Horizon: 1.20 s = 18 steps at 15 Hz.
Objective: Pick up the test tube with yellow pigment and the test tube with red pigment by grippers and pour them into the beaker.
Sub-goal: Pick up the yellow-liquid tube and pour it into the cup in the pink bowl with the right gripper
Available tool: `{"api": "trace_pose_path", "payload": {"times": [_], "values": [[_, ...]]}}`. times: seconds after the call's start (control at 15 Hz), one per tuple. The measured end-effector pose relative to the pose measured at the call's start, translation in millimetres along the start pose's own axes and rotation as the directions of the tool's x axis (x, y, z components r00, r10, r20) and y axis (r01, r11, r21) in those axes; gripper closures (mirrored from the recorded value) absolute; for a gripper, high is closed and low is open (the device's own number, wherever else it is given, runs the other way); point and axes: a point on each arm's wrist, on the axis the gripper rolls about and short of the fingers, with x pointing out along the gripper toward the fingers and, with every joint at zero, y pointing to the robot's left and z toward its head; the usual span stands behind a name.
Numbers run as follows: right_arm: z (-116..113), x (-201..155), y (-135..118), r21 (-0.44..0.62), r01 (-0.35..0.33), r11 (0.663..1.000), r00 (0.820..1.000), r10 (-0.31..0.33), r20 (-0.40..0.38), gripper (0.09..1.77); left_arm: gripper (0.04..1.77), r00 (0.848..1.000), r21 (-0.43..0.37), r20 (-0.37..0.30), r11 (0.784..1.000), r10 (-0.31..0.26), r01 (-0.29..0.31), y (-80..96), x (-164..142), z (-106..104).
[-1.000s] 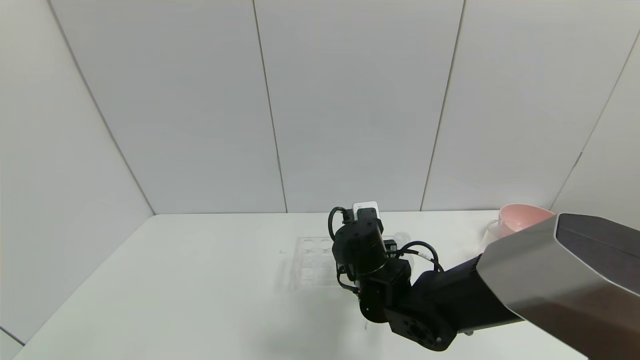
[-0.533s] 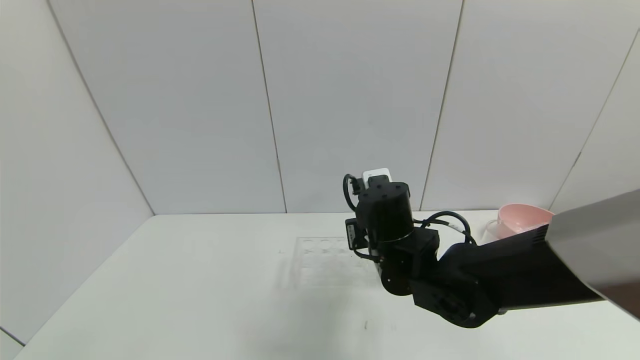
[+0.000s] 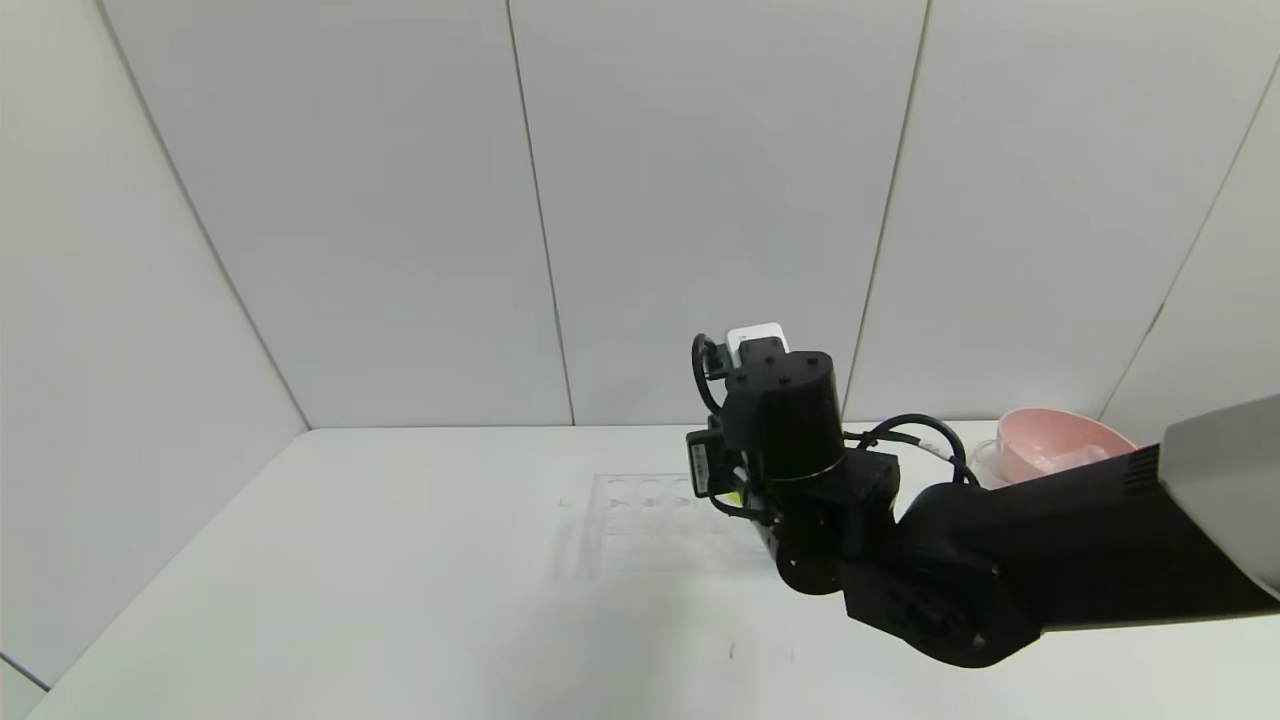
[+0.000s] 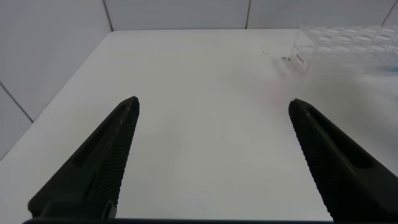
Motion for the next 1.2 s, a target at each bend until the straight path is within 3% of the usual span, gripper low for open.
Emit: {"api": "trace_pose_path", "payload": {"times": [0.13, 0.2, 0.33, 0.4, 0.47, 0.8, 0.93, 1.2], "values": [[-0.9, -12.1, -8.3, -0.02, -0.104, 0.994, 0.993, 0.103, -0.052, 1.26, 0.09, 1.0, 0.0, 0.0, 1.0, 0.0, 0.0, 0.0, 0.0, 0.0], [-0.6, -22.1, -16.2, -0.025, -0.187, 0.982, 0.979, 0.184, -0.089, 1.26, 0.09, 1.0, 0.0, 0.0, 1.0, 0.0, 0.0, 0.0, 0.0, 0.0], [2.1, -43.7, -36.7, -0.025, -0.346, 0.938, 0.928, 0.337, -0.16, 1.26, 0.09, 1.0, 0.0, 0.0, 1.0, 0.0, 0.0, 0.0, 0.0, 0.0], [4.8, -54.6, -52.3, -0.03, -0.409, 0.912, 0.897, 0.396, -0.196, 1.26, 0.09, 1.0, 0.0, 0.0, 1.0, 0.0, 0.0, 0.0, 0.0, 0.0], [6.8, -63.0, -70.9, -0.048, -0.441, 0.896, 0.878, 0.419, -0.231, 1.26, 0.09, 1.0, 0.0, 0.0, 1.0, 0.0, 0.0, 0.0, 0.0, 0.0], [7.2, -101.9, -175.4, -0.198, -0.462, 0.865, 0.839, 0.353, -0.414, 1.26, 0.09, 1.0, 0.0, 0.0, 1.0, 0.0, 0.0, 0.0, 0.0, 0.0], [7.5, -118.0, -208.7, -0.226, -0.462, 0.858, 0.829, 0.328, -0.452, 1.26, 0.09, 1.0, 0.0, 0.0, 1.0, 0.0, 0.0, 0.0, 0.0, 0.0], [8.9, -136.5, -256.5, -0.3, -0.436, 0.849, 0.849, 0.277, -0.451, 1.26, 0.09, 1.0, 0.0, 0.0, 1.0, 0.0, 0.0, 0.0, 0.0, 0.0]]}}
